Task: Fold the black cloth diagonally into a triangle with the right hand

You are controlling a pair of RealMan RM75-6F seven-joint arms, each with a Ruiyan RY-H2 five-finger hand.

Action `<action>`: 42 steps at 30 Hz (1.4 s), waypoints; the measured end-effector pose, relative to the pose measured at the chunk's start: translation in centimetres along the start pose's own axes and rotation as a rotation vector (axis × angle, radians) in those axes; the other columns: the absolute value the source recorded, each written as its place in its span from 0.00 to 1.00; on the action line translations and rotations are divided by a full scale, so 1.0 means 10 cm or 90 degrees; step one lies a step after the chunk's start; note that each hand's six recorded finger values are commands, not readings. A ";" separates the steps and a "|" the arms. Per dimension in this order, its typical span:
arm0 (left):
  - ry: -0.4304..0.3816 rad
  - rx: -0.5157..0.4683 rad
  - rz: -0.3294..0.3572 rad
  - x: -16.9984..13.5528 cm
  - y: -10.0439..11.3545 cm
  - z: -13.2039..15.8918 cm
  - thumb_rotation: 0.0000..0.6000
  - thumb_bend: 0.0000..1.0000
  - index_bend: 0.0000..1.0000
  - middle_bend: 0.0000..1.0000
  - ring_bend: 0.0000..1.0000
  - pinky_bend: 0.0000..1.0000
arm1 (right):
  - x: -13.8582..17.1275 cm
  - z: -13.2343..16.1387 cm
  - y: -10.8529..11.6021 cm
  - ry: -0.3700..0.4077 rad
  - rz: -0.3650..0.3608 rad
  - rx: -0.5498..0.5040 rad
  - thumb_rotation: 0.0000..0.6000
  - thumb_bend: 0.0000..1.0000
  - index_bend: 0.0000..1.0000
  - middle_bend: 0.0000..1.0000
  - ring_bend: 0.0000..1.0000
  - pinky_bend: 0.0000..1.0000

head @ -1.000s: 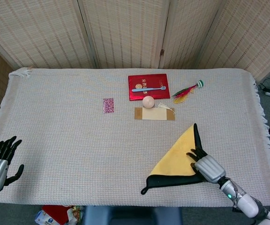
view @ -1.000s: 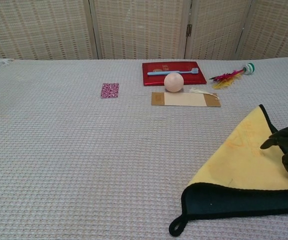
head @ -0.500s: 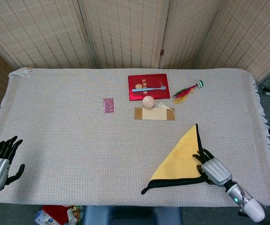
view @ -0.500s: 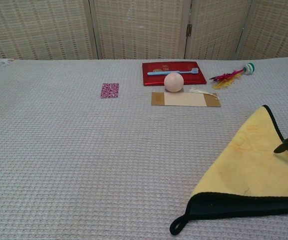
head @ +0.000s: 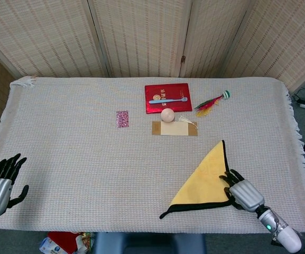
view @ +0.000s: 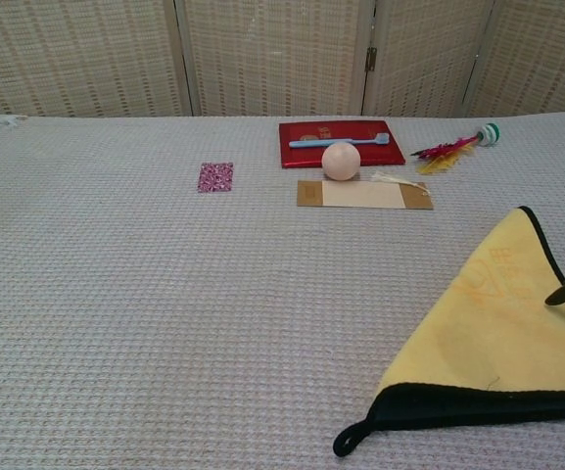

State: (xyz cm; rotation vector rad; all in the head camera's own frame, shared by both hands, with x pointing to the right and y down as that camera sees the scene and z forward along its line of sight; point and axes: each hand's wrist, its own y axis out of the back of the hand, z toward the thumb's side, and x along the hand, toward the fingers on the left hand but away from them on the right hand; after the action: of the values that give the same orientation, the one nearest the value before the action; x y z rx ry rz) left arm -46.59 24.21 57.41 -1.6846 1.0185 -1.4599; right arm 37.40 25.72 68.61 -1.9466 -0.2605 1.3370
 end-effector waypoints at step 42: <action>-0.039 0.033 -0.011 -0.13 -0.10 0.28 1.00 0.50 0.08 0.01 0.00 0.00 | 1.41 -0.16 0.89 -0.274 -0.321 -0.068 1.00 0.49 0.00 0.00 0.00 0.00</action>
State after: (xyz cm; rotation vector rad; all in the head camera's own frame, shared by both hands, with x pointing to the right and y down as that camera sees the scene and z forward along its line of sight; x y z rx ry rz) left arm -43.79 25.84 57.26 -1.6944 0.9270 -1.4258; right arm 42.77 26.41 52.75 -1.5084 -0.9781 1.3919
